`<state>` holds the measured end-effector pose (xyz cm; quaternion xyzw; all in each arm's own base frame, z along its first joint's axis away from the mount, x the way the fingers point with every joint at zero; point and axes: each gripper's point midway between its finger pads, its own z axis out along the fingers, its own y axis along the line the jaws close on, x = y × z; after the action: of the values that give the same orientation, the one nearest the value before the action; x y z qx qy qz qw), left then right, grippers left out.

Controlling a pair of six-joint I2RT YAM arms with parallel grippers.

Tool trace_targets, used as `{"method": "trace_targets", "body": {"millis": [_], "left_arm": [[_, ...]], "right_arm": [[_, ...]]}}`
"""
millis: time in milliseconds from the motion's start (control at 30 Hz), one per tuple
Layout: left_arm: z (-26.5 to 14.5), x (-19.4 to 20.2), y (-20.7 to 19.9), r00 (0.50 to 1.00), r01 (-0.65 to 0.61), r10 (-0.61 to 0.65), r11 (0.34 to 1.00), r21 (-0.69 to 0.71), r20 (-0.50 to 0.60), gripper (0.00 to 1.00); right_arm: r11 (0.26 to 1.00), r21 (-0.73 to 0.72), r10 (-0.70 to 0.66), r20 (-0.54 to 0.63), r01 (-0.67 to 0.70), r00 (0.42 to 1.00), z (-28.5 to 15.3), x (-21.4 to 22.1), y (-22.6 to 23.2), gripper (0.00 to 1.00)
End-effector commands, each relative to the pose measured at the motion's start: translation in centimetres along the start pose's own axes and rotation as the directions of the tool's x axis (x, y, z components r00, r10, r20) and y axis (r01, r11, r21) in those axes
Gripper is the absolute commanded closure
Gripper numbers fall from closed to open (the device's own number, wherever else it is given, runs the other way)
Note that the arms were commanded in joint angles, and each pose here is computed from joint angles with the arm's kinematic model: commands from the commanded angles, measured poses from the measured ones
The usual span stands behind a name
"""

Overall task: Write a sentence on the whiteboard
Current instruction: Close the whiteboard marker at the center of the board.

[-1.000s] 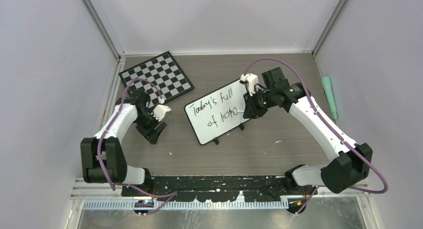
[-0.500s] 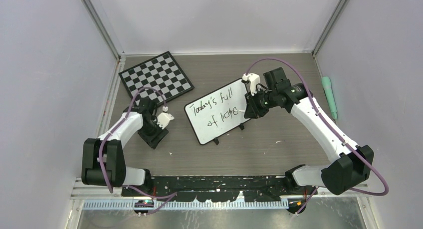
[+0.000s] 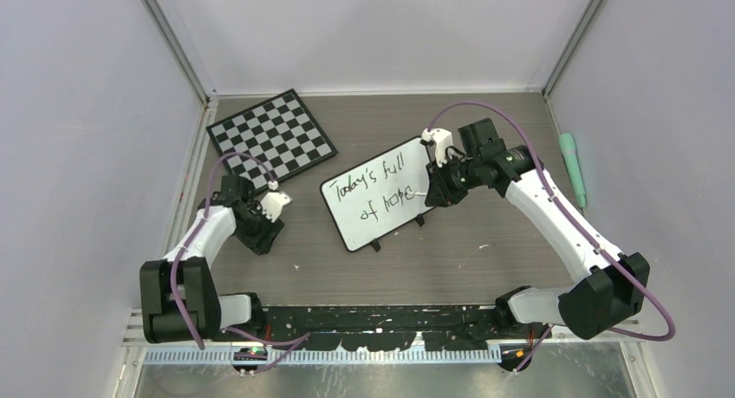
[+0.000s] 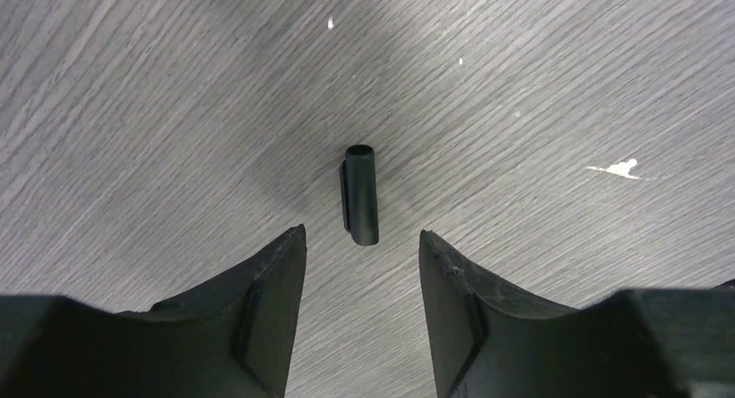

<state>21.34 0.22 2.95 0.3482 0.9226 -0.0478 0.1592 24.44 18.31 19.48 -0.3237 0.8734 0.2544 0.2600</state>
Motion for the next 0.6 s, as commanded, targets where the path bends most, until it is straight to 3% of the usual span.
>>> {"method": "trace_targets", "body": {"millis": [0, 233, 400, 567], "left_arm": [[-0.1, -0.8, 0.3, 0.995, -0.044, 0.042, 0.999, 0.023, 0.094, 0.49], [1.1, -0.8, -0.6, 0.992, -0.03, 0.016, 0.993, 0.111, 0.124, 0.51], [2.4, 0.1, -0.1, 0.995, -0.042, 0.033, 0.996, 0.085, 0.099, 0.56], [2.9, 0.6, 0.4, 0.995, -0.051, 0.046, 0.997, 0.055, 0.085, 0.72]], "right_arm": [[1.0, 0.019, -0.022, 0.053, 0.021, 0.998, -1.0, -1.2, 0.0, 1.0], [1.0, 0.014, -0.018, 0.041, 0.017, 0.999, -1.0, -1.1, 0.0, 1.0], [0.999, 0.031, -0.032, 0.041, 0.031, 0.999, -1.7, -1.4, 0.0, 1.0], [0.999, 0.036, -0.039, 0.043, 0.038, 0.998, -2.2, -1.7, 0.1, 1.0]]}}
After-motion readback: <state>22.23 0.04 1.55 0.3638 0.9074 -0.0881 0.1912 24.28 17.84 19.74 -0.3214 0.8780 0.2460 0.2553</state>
